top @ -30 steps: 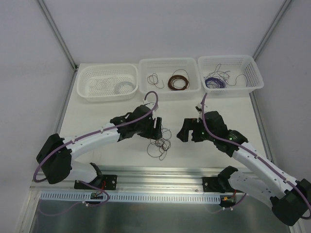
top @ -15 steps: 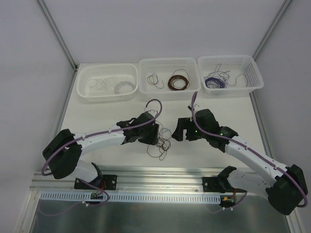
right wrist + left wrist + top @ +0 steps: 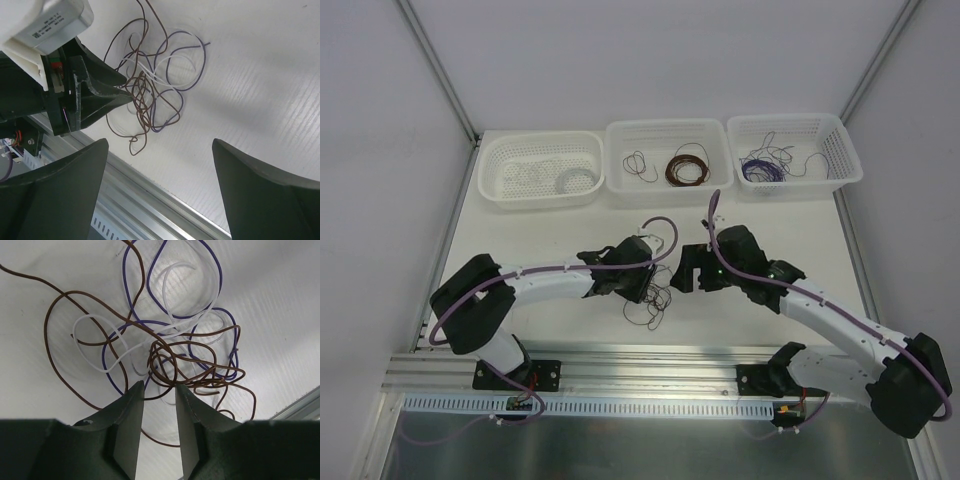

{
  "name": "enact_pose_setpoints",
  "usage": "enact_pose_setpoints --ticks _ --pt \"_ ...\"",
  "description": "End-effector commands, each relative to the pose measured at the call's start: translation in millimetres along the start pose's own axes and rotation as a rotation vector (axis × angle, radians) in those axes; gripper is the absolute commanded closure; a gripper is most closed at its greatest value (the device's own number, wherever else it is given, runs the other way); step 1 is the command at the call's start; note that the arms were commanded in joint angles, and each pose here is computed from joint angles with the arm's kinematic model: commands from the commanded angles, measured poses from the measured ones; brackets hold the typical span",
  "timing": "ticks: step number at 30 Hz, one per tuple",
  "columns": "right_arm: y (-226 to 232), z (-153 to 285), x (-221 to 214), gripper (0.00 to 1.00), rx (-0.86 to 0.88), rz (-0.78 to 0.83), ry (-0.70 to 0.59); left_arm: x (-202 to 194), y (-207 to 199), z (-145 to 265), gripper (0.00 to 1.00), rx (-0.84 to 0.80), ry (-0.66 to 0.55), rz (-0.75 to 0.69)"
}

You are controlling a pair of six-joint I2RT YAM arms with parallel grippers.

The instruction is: Untangle the cables

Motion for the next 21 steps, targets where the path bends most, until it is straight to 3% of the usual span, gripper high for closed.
enact_pose_setpoints --ticks 1,4,9,21 --pt "9.0 -3.5 8.1 0.11 0.040 -0.006 -0.030 19.9 -10.0 0.0 0.70 -0.023 -0.064 -0.050" --pt "9.9 -6.7 7.7 0.11 0.044 -0.010 -0.026 21.9 -10.1 -1.8 0.75 -0.023 -0.067 -0.056" --pt "11.7 -14.6 8.0 0.12 0.059 -0.037 -0.020 21.4 -14.1 9.1 1.00 -0.057 -0.083 -0.063" --pt "35.9 -66.6 5.9 0.15 0.067 0.017 0.126 38.3 -25.3 93.4 1.00 -0.170 -0.249 0.007"
Point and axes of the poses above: each gripper's point midway between its finger pads, its own z axis back along the fingers, its own y axis along the line the jaws close on, x = y × z, the point moved 5 cm from there along z, back along the fingers, and after that the axes turned 5 degrees about z, right-handed, at the moved point
